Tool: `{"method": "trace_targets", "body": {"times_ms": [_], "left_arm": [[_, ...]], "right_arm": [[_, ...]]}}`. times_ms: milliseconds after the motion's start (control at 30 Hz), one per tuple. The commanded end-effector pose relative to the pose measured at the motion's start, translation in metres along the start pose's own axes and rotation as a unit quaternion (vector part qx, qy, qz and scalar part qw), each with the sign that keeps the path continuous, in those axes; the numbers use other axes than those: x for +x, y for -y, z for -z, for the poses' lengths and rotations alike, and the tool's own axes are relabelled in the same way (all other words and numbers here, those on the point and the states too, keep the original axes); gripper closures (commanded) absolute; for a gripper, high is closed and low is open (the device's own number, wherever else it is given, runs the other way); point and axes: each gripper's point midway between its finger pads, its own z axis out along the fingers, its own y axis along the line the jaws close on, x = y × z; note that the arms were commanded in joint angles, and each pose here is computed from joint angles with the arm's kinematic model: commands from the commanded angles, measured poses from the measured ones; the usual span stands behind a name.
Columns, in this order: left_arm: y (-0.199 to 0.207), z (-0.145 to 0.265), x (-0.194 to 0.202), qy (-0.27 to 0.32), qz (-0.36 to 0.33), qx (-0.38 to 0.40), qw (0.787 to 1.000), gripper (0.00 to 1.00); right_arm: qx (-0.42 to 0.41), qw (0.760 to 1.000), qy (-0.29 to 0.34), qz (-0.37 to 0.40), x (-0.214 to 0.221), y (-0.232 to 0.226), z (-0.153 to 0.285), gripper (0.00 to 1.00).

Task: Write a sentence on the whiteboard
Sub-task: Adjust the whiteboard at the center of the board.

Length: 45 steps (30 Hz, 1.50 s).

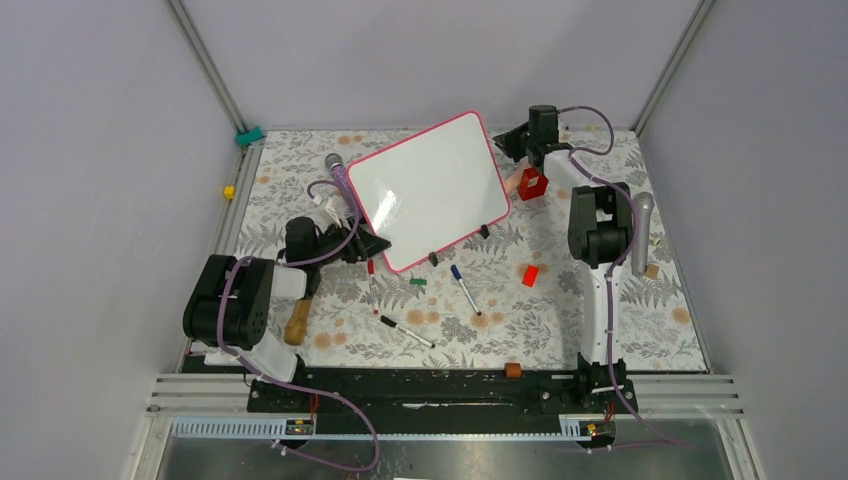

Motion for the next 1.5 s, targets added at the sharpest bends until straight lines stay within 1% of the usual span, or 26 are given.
{"method": "trace_targets", "body": {"times_ms": [0,167,467,1000,1300,1467], "left_arm": [[0.011,-0.005,-0.022,0.022,-0.034,0.030,0.999,0.43],[0.011,-0.006,-0.023,0.022,-0.034,0.031,0.999,0.43],[0.012,-0.006,-0.023,0.019,-0.035,0.032,0.999,0.43],[0.012,-0.007,-0.022,0.011,-0.031,0.034,0.999,0.44],[0.012,-0.006,-0.018,0.008,-0.031,0.035,0.999,0.45],[0.012,-0.006,-0.018,0.007,-0.032,0.035,0.999,0.45]], "right_arm": [[0.009,0.999,0.000,-0.040,0.013,-0.020,0.000,1.00],[0.016,0.998,-0.013,-0.059,0.029,-0.016,-0.011,1.00],[0.014,0.998,-0.033,-0.056,0.054,-0.023,-0.015,1.00],[-0.024,0.998,-0.010,-0.054,0.047,-0.036,0.050,1.00],[-0.019,0.998,-0.006,-0.057,0.049,-0.021,0.063,1.00],[-0.026,0.998,0.003,-0.056,0.036,-0.023,0.064,1.00]]}}
